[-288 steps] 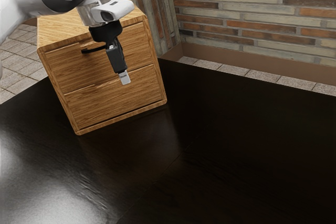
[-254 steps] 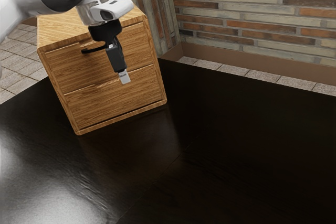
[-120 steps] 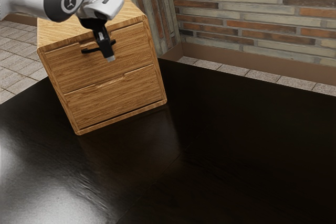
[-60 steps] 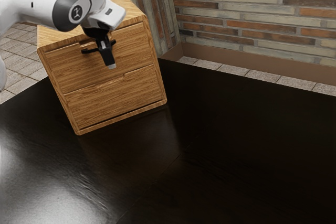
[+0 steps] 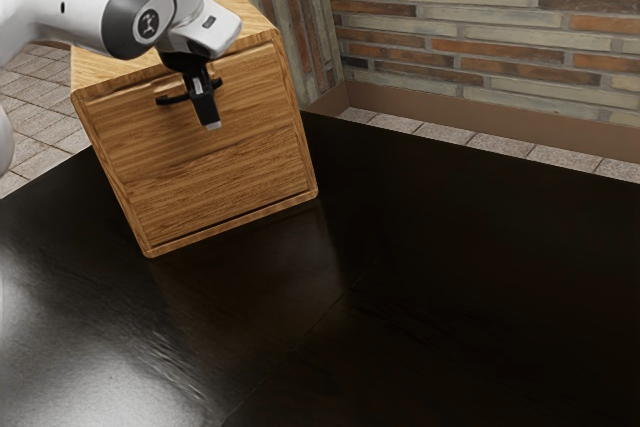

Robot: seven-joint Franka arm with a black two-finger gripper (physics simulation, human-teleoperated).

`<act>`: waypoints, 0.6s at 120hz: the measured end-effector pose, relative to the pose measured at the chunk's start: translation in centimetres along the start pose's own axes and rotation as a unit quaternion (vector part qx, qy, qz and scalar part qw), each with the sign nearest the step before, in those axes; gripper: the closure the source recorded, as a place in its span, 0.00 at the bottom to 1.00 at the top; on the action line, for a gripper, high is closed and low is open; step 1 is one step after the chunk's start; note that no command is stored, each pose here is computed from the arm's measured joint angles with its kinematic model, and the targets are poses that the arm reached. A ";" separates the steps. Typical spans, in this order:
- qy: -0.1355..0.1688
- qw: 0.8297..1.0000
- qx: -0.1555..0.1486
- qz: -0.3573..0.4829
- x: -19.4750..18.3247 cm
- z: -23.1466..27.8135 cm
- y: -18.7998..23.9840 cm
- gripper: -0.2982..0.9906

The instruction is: Pull the drawer handle with one arm to open the drawer

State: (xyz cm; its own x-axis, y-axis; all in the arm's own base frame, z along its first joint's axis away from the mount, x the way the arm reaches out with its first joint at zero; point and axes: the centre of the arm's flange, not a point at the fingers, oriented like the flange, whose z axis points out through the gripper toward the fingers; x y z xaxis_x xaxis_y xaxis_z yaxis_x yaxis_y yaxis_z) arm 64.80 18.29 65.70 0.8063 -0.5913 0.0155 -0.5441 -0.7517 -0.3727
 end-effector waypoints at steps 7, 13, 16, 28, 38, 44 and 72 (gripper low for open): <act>-0.004 1.000 -0.002 0.001 0.2 0.0 0.3 0.26; -0.005 1.000 -0.001 0.003 0.6 -0.7 0.8 0.37; -0.005 1.000 0.002 0.004 0.7 -1.5 1.1 0.51; 0.073 0.991 0.050 0.097 8.7 -15.1 11.4 0.47; 0.103 0.980 0.090 0.142 10.2 -23.9 18.2 0.38; 0.093 0.981 0.097 0.142 9.9 -24.8 19.0 0.34; 0.054 0.994 0.006 0.090 6.6 -21.9 16.4 0.26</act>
State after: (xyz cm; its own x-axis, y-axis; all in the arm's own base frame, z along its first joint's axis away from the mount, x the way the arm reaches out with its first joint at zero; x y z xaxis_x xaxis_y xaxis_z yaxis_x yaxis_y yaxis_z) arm 56.12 -4.37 79.95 0.6663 -0.7441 0.0474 -0.6739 -0.6282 -0.3890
